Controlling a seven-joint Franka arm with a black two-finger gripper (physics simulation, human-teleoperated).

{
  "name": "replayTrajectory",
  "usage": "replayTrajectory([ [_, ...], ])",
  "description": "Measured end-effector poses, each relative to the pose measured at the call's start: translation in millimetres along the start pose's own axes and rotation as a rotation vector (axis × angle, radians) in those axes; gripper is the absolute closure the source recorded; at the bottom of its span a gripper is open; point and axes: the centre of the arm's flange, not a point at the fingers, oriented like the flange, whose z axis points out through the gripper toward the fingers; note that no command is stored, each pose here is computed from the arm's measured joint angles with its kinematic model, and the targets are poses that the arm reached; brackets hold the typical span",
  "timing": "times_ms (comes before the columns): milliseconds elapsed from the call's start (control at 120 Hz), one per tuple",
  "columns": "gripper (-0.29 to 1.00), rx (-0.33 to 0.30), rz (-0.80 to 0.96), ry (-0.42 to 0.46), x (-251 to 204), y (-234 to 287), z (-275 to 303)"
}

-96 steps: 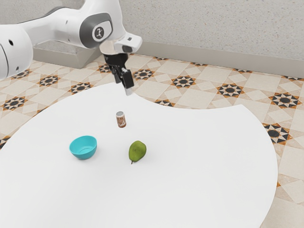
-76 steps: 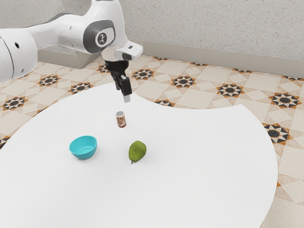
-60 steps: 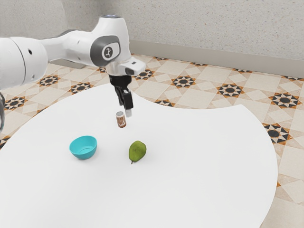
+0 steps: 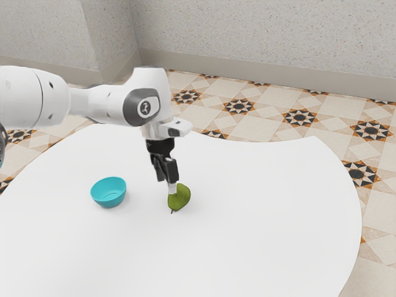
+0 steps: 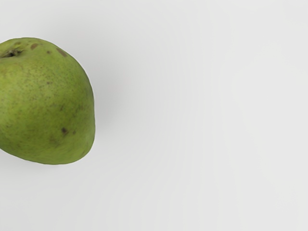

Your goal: Place the pear in the bowl.

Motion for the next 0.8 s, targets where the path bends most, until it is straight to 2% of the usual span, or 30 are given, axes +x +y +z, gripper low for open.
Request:
replayTrajectory([
  [142,0.0,0.005,-0.073,0.05,6.0,-11.0,14.0],
  [800,0.0,-0.019,-0.287,0.097,15.0,-44.6,57.6],
])
